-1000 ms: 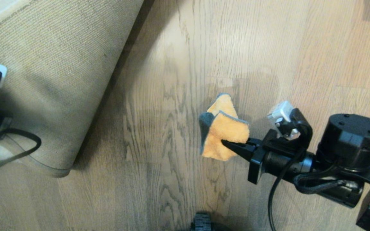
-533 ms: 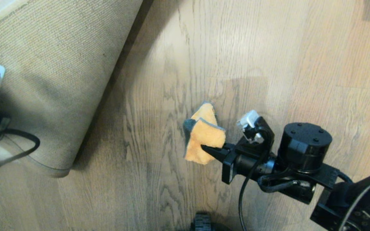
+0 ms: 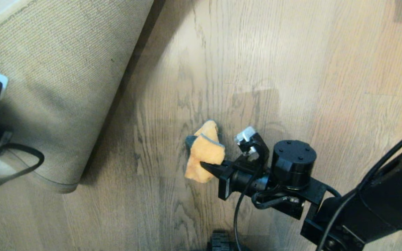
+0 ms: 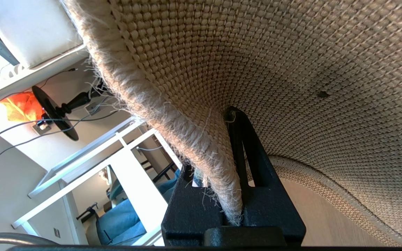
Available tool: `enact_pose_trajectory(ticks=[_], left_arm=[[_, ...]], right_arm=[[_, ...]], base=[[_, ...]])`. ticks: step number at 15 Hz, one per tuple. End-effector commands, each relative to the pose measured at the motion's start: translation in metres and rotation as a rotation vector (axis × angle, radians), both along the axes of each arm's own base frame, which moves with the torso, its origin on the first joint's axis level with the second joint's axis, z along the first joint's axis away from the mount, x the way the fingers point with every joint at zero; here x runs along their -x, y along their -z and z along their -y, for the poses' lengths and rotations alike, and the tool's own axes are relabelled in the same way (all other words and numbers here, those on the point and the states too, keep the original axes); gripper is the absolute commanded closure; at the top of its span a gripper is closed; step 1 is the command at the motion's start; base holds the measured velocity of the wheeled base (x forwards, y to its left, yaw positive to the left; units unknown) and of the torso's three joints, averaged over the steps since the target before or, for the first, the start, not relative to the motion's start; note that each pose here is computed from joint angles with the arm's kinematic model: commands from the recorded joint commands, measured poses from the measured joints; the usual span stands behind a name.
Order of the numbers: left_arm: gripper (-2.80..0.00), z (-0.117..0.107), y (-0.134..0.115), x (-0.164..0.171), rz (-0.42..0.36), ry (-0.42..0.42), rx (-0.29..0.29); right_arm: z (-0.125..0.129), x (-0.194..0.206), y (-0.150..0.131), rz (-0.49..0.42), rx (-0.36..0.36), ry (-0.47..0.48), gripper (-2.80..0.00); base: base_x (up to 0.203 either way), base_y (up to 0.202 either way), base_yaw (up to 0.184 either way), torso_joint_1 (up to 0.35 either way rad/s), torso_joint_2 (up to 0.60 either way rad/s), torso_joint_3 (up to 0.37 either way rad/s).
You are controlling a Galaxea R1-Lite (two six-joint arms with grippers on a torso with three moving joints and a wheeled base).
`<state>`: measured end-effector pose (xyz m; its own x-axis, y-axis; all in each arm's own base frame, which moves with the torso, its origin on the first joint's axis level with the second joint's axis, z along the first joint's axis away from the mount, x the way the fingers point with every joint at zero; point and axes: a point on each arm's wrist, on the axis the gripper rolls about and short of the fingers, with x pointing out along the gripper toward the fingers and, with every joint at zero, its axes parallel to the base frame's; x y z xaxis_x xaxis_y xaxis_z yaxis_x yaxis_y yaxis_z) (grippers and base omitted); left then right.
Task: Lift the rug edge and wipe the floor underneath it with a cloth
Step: Wipe the floor under the carpet with a rag
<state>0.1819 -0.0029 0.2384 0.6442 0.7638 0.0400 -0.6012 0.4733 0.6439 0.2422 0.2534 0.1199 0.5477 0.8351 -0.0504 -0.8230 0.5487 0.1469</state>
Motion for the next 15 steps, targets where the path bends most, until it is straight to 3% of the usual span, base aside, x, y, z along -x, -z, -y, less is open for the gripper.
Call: enact_pose_trajectory(ticks=[1, 7, 10, 13, 15], left_arm=[[0.00, 0.000, 0.001, -0.002, -0.009, -0.006, -0.003], [0.00, 0.000, 0.003, -0.004, -0.018, -0.007, -0.004], [0.00, 0.000, 0.006, -0.007, -0.030, -0.008, -0.005], [0.00, 0.001, 0.008, -0.009, -0.039, -0.006, -0.006], [0.00, 0.001, 0.008, -0.010, -0.043, -0.006, -0.006]], right_arm=[[-0.021, 0.000, 0.016, -0.021, 0.010, -0.021, 0.00], [-0.069, -0.002, 0.027, -0.030, -0.050, -0.045, 0.00], [-0.087, -0.018, 0.024, 0.011, -0.105, 0.061, 0.00], [-0.089, -0.024, 0.028, 0.016, -0.109, 0.098, 0.00], [-0.087, -0.034, 0.024, 0.047, -0.151, 0.134, 0.00]], base=[[0.000, 0.000, 0.000, 0.000, 0.00, 0.000], [0.000, 0.000, 0.000, 0.000, 0.00, 0.000], [0.000, 0.000, 0.000, 0.000, 0.00, 0.000], [0.000, 0.000, 0.000, 0.000, 0.00, 0.000], [0.000, 0.000, 0.000, 0.000, 0.00, 0.000]])
